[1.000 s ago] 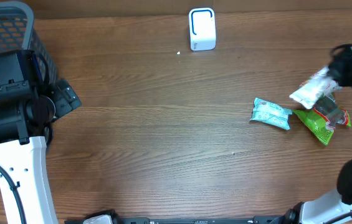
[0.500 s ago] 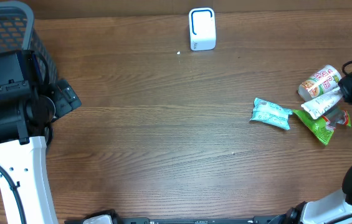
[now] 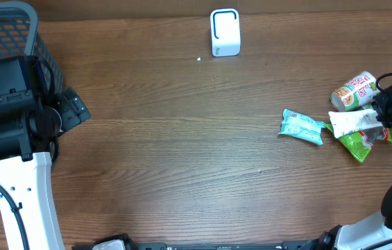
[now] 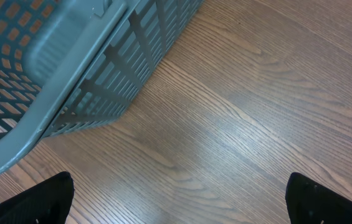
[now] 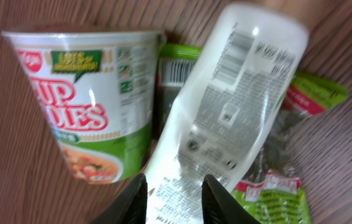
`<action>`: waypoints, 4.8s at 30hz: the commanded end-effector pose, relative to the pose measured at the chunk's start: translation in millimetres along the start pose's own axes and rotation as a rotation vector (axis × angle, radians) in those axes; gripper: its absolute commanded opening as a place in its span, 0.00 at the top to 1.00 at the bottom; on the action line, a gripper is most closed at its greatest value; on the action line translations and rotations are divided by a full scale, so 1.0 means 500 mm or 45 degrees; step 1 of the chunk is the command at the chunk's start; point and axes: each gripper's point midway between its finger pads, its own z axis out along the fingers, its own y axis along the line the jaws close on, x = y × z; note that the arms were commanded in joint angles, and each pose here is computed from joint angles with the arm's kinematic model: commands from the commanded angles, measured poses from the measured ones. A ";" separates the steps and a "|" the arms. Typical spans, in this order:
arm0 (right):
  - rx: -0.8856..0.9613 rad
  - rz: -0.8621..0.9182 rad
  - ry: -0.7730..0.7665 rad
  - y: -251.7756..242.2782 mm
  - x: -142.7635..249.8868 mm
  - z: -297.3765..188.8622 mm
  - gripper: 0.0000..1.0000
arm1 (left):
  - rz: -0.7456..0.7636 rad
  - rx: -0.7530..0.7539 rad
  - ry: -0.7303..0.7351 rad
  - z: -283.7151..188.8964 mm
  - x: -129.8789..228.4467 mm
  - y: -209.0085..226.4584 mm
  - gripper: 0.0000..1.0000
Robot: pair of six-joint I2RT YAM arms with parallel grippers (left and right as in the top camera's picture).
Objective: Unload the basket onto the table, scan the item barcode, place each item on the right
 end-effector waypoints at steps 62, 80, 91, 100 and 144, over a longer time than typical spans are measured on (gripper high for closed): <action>-0.807 -0.810 -0.312 0.138 0.365 -0.625 0.00 | -0.024 0.002 -0.006 -0.002 -0.001 0.001 0.00; -0.530 -0.929 -0.638 0.114 0.265 -0.624 0.00 | -0.024 0.002 -0.006 -0.002 -0.001 0.001 0.00; -0.688 -1.292 -0.963 0.184 0.310 -0.630 0.00 | -0.023 0.002 -0.006 -0.002 -0.001 0.001 0.00; -1.041 -1.304 -1.232 0.202 0.378 -0.479 0.00 | -0.024 0.002 -0.006 -0.002 -0.001 0.001 0.00; -1.118 -1.231 -1.220 0.065 0.457 -0.209 0.00 | -0.024 0.002 -0.006 -0.002 -0.001 0.001 0.00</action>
